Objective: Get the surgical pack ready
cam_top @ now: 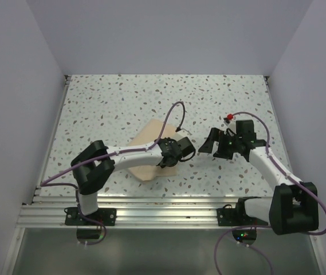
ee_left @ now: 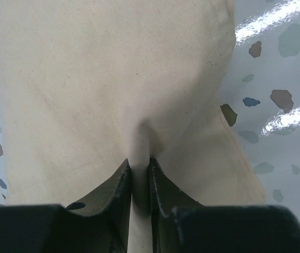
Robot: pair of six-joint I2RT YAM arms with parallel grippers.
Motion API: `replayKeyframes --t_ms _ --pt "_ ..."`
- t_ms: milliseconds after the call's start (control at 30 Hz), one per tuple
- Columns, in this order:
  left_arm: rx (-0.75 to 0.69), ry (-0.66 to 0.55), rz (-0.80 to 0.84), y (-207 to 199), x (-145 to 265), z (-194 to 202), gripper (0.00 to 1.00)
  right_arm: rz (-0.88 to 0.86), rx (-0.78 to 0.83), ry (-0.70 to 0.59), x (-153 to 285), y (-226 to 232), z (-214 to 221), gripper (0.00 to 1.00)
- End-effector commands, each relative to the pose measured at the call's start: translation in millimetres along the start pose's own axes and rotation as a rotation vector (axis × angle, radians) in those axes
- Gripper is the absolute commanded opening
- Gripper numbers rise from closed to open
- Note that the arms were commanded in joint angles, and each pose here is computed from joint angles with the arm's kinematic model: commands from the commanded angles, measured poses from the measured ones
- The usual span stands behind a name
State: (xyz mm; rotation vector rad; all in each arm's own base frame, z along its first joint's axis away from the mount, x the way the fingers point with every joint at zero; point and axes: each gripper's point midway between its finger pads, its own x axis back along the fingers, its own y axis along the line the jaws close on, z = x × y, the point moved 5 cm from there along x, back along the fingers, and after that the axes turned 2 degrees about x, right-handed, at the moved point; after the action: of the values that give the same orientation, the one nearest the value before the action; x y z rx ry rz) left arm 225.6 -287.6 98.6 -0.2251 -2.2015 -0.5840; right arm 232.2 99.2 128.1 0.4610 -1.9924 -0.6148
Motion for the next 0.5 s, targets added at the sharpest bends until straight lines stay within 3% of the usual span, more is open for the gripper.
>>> replayKeyframes --t_ms 0,100,133,167,433,467 --pt "0.006 -0.045 -0.042 16.0 7.8 -13.8 0.19 -0.051 0.035 0.010 -6.2 9.5 -0.4 0.99" --pt "0.007 -0.061 -0.053 19.2 13.2 -23.2 0.11 -0.085 0.059 0.025 -13.1 25.7 4.1 0.99" --pt "0.005 -0.063 -0.055 19.4 13.0 -25.0 0.02 -0.087 0.066 0.026 -15.0 29.3 5.1 0.99" --pt "0.006 -0.060 -0.067 22.2 10.0 -25.9 0.00 -0.093 0.068 0.033 -17.5 32.4 6.3 0.99" --pt "-0.012 -0.054 -0.128 29.8 2.8 -26.4 0.00 -0.241 -0.007 0.055 -40.5 64.1 10.7 0.98" --pt "-0.011 -0.057 -0.132 31.0 4.8 -28.5 0.00 -0.244 -0.039 0.053 -45.3 65.2 10.8 0.92"
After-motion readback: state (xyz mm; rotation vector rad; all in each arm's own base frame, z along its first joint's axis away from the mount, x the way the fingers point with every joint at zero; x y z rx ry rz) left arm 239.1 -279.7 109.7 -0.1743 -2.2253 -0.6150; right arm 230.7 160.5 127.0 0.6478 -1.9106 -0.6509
